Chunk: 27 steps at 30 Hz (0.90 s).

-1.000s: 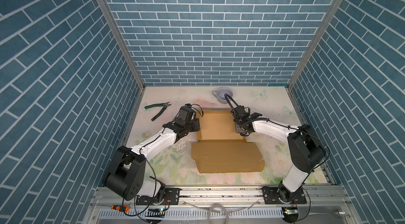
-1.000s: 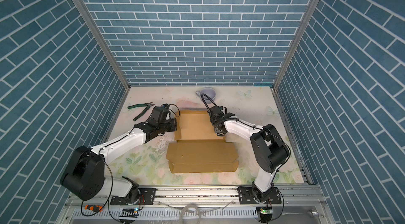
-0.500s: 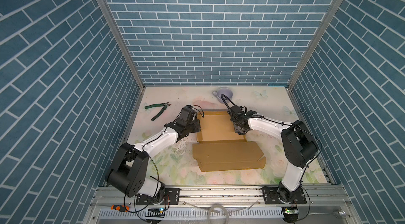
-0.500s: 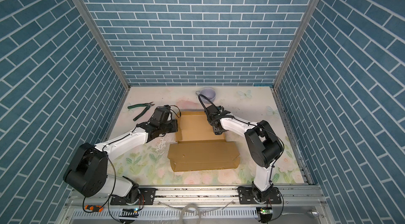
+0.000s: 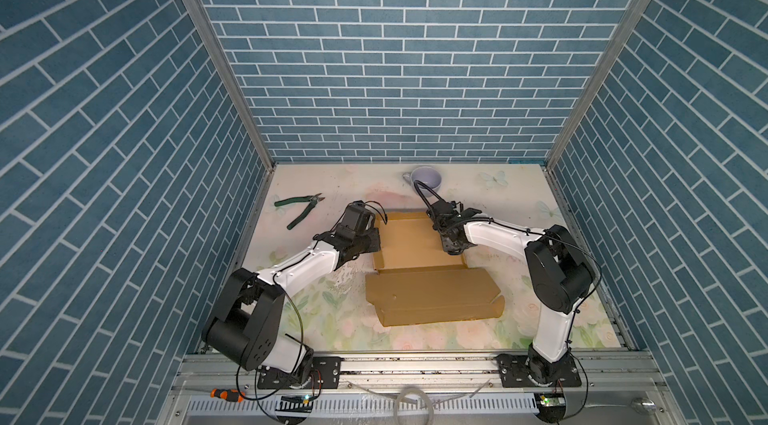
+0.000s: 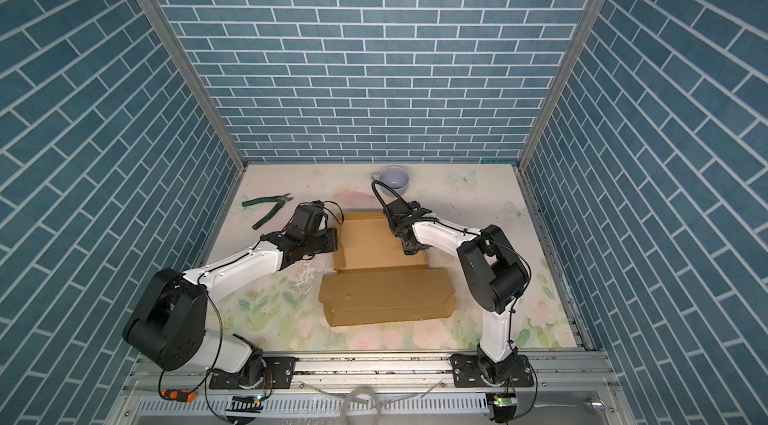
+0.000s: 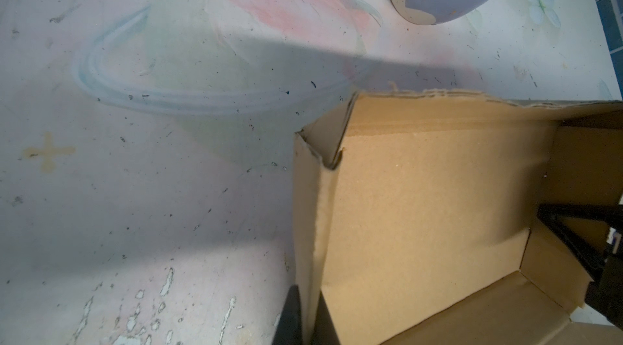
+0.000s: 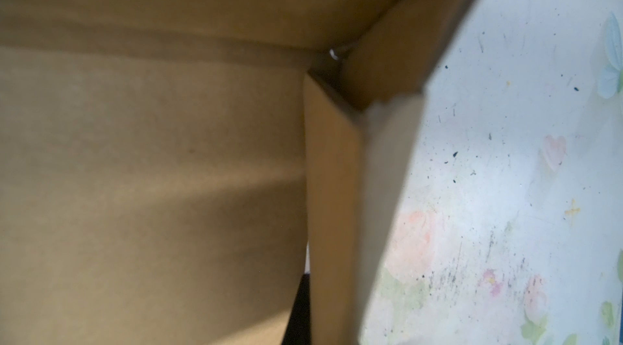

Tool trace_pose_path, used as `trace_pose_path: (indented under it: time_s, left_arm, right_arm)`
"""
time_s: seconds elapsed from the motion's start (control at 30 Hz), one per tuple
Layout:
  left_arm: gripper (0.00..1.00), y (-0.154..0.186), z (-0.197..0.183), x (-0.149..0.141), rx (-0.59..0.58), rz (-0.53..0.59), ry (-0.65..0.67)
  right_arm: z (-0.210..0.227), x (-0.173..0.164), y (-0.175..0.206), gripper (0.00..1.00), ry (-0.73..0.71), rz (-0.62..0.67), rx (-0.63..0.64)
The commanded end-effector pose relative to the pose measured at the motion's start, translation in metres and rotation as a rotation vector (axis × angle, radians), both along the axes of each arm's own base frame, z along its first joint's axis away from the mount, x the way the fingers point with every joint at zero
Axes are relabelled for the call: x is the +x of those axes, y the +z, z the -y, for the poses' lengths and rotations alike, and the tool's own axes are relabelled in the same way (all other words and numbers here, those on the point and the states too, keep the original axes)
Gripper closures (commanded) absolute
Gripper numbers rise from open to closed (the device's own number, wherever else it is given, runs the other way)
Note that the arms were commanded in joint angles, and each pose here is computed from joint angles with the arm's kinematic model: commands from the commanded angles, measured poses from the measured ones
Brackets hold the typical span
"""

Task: Assemble paper box
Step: Press the paper box at the center of the table.

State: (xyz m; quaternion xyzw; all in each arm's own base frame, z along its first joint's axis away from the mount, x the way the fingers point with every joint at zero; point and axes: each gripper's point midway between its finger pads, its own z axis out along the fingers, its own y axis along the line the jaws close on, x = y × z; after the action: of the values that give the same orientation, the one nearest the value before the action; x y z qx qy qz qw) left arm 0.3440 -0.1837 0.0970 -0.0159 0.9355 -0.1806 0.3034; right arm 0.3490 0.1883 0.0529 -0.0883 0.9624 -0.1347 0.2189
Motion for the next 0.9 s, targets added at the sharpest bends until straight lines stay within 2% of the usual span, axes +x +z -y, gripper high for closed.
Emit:
trace_pose_path:
  time_s: [0.0,0.07,0.17,0.27,0.37,0.57,0.73,0.87]
  left_arm:
    - [1.0,0.022,0.016,0.008,-0.05,0.052,-0.037]
    - [1.0,0.02,0.014,0.006,-0.036,0.042,-0.032]
    - [1.0,0.01,0.005,0.0,0.006,-0.004,-0.011]
    - [1.0,-0.005,-0.006,-0.012,0.053,-0.09,0.026]
    - [1.0,-0.013,-0.01,-0.024,0.041,-0.138,0.049]
    - [0.86,-0.018,-0.016,-0.038,0.015,-0.153,0.09]
    - [0.75,-0.017,-0.017,-0.041,0.012,-0.145,0.086]
    - [0.63,-0.008,-0.02,-0.039,0.027,-0.115,0.075]
  right_arm:
    - [0.011,-0.007,-0.014,1.0,-0.001,-0.048,-0.076]
    - [0.002,-0.008,-0.01,1.0,0.033,-0.063,-0.012]
    - [-0.01,-0.008,0.001,0.92,0.091,-0.091,0.069]
    - [-0.015,-0.007,0.007,0.85,0.126,-0.13,0.094]
    - [-0.02,-0.008,0.005,0.79,0.148,-0.17,0.116]
    - [-0.021,-0.002,-0.003,0.74,0.148,-0.2,0.118]
    - [-0.031,-0.001,-0.001,0.66,0.169,-0.211,0.152]
    - [-0.035,-0.003,0.003,0.6,0.179,-0.223,0.178]
